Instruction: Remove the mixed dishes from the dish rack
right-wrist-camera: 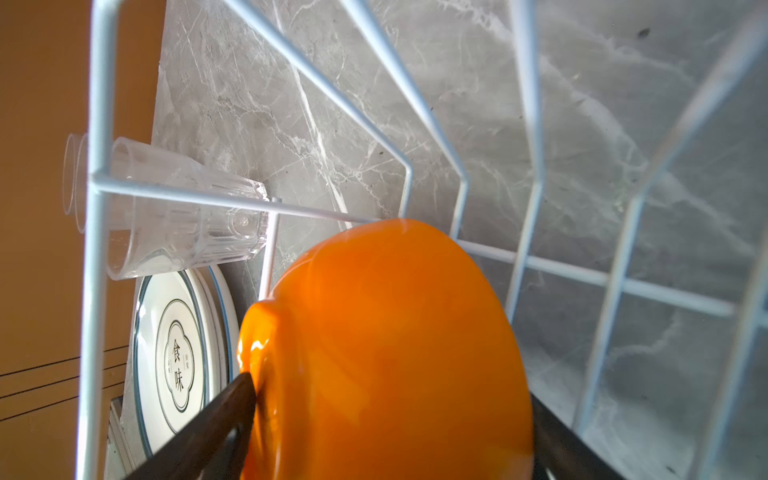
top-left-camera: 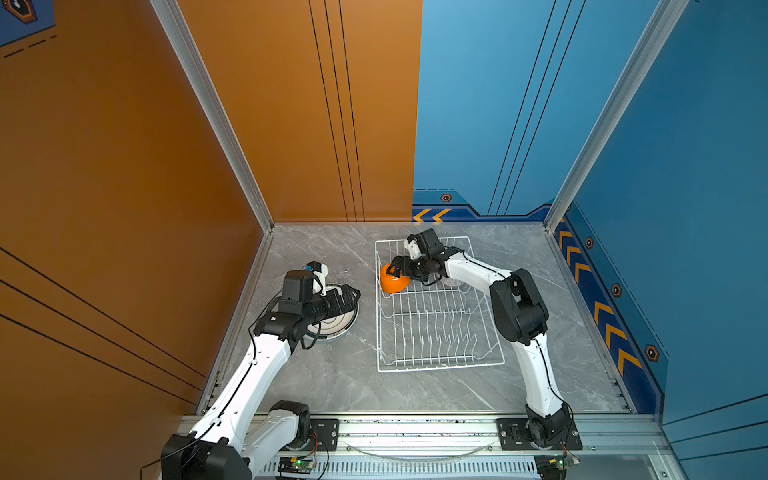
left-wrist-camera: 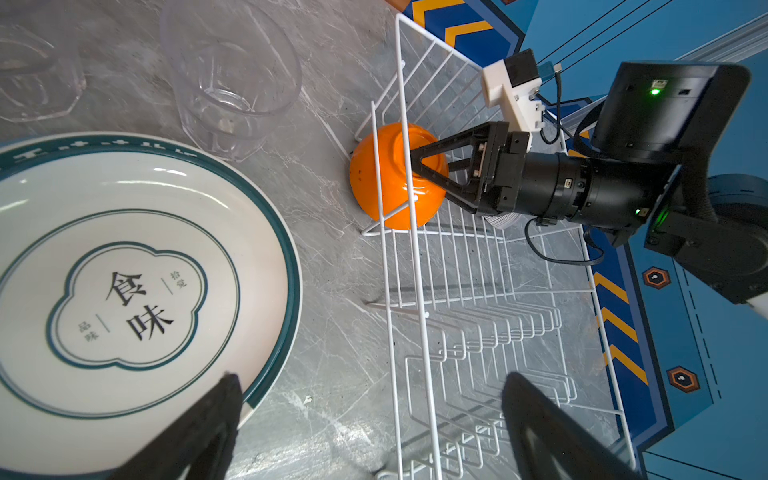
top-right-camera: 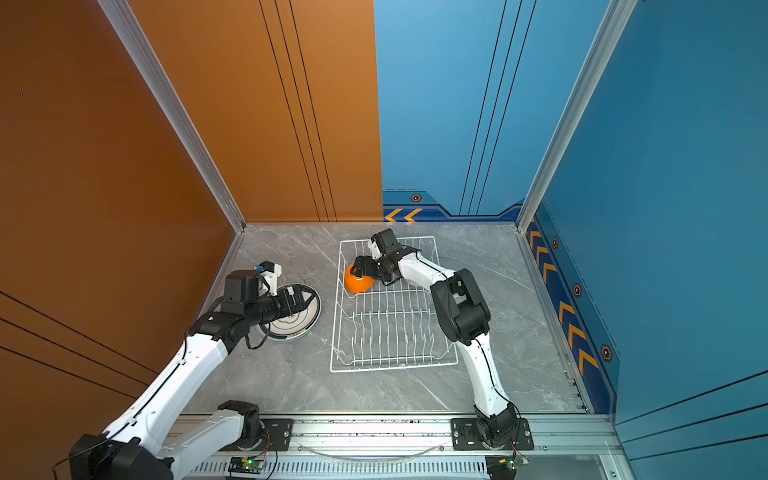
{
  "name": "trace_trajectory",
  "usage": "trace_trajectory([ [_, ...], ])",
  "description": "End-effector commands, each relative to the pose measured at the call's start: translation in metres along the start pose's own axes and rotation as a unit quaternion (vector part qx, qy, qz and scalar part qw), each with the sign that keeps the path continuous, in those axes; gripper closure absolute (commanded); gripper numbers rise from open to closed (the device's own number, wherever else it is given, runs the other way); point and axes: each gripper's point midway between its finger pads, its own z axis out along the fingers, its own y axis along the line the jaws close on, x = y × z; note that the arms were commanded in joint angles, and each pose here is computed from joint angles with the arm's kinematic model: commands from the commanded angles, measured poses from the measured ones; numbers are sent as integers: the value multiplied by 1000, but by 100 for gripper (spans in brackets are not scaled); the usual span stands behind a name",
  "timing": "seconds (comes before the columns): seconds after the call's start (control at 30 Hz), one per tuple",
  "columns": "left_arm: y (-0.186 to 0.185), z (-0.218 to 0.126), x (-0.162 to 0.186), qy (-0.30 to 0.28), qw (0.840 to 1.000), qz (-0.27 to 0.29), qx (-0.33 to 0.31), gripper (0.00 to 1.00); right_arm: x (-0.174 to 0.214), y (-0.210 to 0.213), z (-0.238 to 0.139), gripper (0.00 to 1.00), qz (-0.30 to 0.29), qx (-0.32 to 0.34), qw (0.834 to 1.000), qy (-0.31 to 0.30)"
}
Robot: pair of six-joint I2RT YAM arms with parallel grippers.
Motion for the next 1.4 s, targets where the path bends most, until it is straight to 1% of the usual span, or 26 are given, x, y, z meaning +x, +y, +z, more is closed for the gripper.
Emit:
trace_trajectory([
  [0.0, -4, -1, -6, -9, 1000, 13, -1, 2, 5, 0, -9, 15, -1, 16, 1000, 7],
  [0.47, -3, -1, -4, -7, 1000, 12, -1, 2, -5, 9, -24, 28, -7, 18, 1000, -13],
  [0.7, -3, -1, -3, -7, 1000, 12, -1, 2, -4, 19, -23, 35, -14, 5, 1000, -12],
  [0.87, -3, -1, -3, -7, 1000, 12, 0, 2, -4, 26, -25, 36, -14, -3, 1000, -11],
  [1.03, -3, -2, -3, -8, 1000, 12, 0, 2, -8, 38, -32, 40, -8, -26, 999, -17],
  [1.1, -3, -1, -3, -7, 1000, 11, 0, 2, -10, 44, -37, 43, -10, -32, 999, -23],
  [1.23, -3, -2, -3, -7, 1000, 11, 0, 2, -11, 54, -44, 44, -10, -45, 999, -24],
  [1.37, -2, -2, -3, -9, 1000, 11, -1, 2, -2, 59, -46, 43, -7, -55, 998, -13],
])
